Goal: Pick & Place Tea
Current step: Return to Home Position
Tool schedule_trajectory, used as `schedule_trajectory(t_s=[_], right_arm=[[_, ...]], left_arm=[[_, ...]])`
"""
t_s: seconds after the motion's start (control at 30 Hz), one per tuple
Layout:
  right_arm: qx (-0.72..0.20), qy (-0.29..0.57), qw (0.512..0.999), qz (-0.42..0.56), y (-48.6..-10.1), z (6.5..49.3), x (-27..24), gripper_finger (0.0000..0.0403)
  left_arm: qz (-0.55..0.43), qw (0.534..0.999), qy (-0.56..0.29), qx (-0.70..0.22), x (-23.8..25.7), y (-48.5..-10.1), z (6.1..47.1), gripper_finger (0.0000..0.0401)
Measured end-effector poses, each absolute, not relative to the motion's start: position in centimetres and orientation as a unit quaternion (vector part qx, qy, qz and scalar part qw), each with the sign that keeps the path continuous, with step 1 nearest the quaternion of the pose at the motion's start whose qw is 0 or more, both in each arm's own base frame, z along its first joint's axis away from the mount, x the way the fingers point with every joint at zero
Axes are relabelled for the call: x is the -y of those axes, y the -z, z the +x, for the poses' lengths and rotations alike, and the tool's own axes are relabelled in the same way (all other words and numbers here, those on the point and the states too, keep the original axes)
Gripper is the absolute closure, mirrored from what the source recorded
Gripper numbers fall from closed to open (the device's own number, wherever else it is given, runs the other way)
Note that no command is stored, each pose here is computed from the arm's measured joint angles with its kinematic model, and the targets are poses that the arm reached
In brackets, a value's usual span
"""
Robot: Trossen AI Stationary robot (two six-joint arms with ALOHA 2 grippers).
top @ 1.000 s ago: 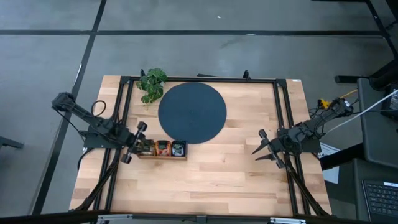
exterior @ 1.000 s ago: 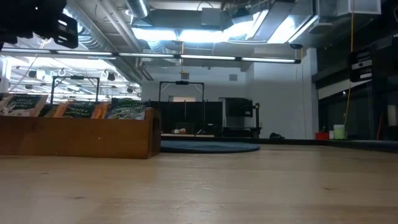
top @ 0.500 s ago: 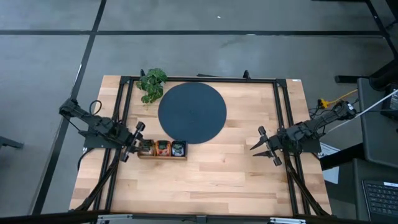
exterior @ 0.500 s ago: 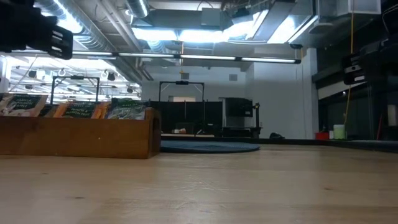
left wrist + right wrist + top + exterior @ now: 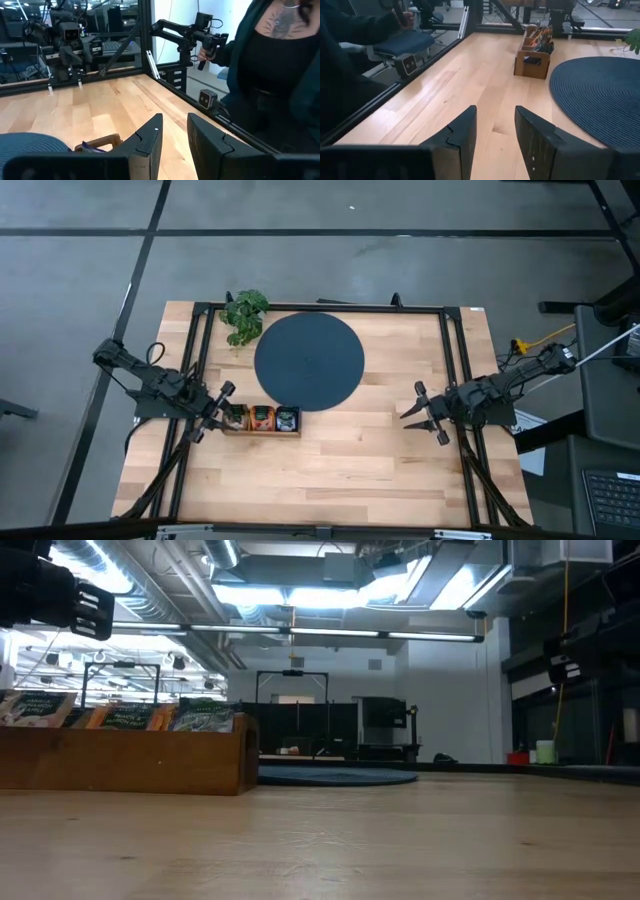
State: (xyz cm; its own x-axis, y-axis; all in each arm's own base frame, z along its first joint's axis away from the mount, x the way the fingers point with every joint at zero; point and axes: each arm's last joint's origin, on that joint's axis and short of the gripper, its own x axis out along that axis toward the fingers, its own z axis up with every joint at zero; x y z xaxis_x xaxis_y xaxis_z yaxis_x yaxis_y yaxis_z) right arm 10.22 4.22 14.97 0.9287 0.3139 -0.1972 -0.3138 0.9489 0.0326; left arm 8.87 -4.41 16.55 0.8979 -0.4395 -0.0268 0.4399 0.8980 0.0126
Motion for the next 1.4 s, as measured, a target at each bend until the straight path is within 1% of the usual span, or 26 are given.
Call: schedule_trajectory(t_s=[1.0,1.4], right_arm=[[-0.11,-0.16,0.981,-0.005,-14.79,10.31,-4.26,0.0267],[-0.11,-0.16,0.981,-0.005,-14.77,10.31,-4.26,0.0267]], left_arm=[[0.009,0.974,0.226,-0.011,4.41,-16.55,8.87,0.0311],[0.009,0.974,0.226,-0.011,4.41,-16.55,8.87,0.0315]])
